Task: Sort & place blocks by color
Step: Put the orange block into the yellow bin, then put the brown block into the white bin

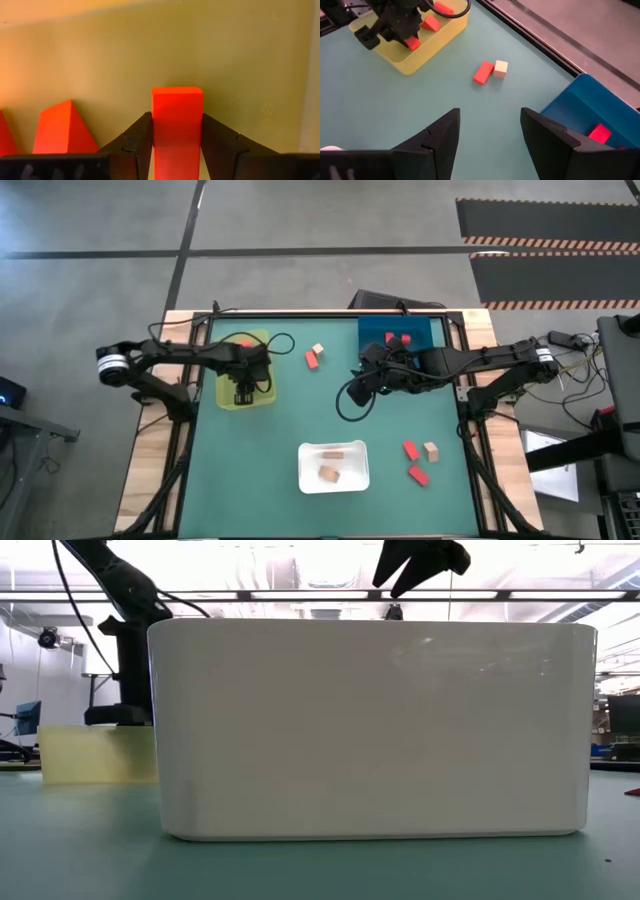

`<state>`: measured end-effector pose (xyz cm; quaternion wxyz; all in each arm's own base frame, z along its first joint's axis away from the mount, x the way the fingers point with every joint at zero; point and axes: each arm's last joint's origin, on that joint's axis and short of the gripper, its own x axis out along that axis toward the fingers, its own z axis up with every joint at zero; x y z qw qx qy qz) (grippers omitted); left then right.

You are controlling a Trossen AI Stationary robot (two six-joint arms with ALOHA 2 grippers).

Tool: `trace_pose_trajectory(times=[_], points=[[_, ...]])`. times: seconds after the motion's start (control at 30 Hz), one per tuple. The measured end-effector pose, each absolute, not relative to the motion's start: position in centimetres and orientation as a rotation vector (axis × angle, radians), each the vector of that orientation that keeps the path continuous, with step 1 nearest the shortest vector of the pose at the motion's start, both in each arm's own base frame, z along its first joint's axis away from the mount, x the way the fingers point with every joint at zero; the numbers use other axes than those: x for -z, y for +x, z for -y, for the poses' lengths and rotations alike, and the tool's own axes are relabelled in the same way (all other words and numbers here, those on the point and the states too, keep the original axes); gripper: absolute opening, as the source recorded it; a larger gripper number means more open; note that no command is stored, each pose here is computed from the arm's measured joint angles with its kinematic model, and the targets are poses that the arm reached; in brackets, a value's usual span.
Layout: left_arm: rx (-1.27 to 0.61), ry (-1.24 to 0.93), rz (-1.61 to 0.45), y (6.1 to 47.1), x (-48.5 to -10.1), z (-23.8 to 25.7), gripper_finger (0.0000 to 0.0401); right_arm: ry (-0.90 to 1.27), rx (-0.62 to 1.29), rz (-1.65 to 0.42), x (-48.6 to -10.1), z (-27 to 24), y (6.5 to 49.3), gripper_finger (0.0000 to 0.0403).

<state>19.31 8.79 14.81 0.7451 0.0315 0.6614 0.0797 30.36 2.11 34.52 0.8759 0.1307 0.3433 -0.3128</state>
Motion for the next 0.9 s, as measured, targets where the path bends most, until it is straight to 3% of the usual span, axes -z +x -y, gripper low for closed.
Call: trace_pose_trajectory(times=[0.17,0.53,0.9], points=[[-0.173,0.068,-1.456,19.5,-14.8,-8.9,0.0126,0.298,0.662,-0.708,-34.6,-2.1,30.4,0.0201],[-0.198,0.078,-1.428,19.4,-15.3,-8.9,0.0191,0.515,0.650,-0.673,-35.2,-2.3,30.4,0.0201],[-0.225,0.092,-1.357,18.5,-18.1,-8.5,0.0203,0.904,0.504,-0.888,-34.6,-3.6,29.8,0.0201]])
